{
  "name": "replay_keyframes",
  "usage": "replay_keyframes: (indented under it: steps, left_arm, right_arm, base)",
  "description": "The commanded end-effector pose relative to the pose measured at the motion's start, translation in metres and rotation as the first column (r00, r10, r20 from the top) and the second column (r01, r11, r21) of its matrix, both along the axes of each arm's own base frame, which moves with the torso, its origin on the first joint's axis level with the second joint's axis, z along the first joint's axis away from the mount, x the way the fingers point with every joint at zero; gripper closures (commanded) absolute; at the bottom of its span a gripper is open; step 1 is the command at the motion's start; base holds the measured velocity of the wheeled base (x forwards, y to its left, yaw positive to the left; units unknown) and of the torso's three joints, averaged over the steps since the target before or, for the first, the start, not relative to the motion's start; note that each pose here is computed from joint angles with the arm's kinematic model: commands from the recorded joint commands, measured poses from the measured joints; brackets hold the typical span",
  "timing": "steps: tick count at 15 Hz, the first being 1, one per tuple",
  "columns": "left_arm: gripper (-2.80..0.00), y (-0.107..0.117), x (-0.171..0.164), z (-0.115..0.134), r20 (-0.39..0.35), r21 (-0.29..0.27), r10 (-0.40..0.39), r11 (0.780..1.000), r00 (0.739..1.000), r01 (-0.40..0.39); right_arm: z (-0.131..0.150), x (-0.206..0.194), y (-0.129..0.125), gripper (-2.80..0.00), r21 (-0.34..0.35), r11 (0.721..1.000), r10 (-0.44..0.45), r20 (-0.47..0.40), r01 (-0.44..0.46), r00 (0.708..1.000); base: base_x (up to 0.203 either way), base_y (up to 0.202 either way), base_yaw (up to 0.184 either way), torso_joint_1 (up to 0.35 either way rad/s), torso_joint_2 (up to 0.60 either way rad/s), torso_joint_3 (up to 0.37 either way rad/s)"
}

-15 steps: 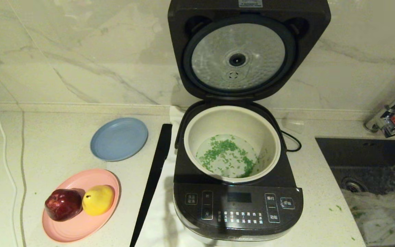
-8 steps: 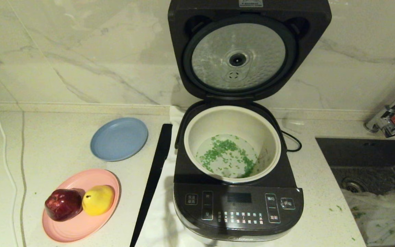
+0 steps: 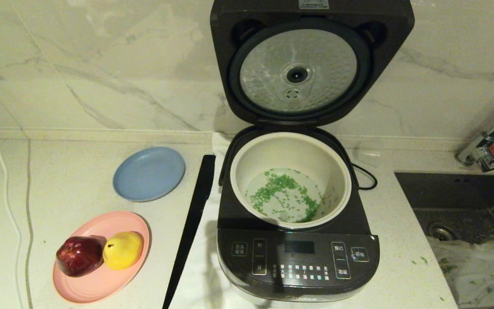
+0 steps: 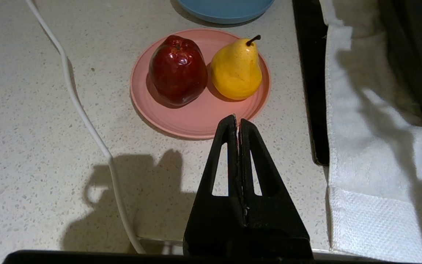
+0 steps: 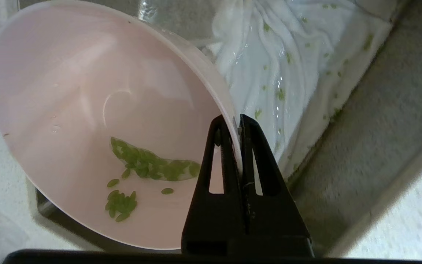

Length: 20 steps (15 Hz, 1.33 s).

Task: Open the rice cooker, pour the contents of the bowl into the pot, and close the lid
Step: Fill a bowl with water from the tap

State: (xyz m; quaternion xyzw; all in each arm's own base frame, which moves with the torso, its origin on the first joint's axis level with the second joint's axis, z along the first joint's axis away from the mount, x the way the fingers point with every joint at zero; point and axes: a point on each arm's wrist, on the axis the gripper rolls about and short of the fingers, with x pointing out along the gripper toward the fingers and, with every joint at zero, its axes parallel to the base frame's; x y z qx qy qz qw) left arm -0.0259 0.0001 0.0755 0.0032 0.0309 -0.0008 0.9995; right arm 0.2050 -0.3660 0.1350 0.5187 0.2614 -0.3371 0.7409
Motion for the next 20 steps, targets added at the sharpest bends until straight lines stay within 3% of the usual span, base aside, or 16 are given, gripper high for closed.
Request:
replay_keyframes:
  steps: [1,20]
  left_arm:
    - [0.0,0.0,0.0,0.0,0.001,0.0,0.0,1.0,1.0,0.0]
    - [0.0,0.0,0.0,0.0,0.001,0.0,0.0,1.0,1.0,0.0]
  right_arm:
    - [-0.01,0.007,-0.007,0.0,0.011,1.0,0.006,-0.002,-0.006,1.0]
    - [-0.013,0.045,-0.016,0.0,-0.015,0.999,0.038,0.036,-0.037,0.999]
  base:
    - [0.0,0.0,0.0,0.0,0.0,0.0]
    - [0.0,0.0,0.0,0.0,0.0,0.0]
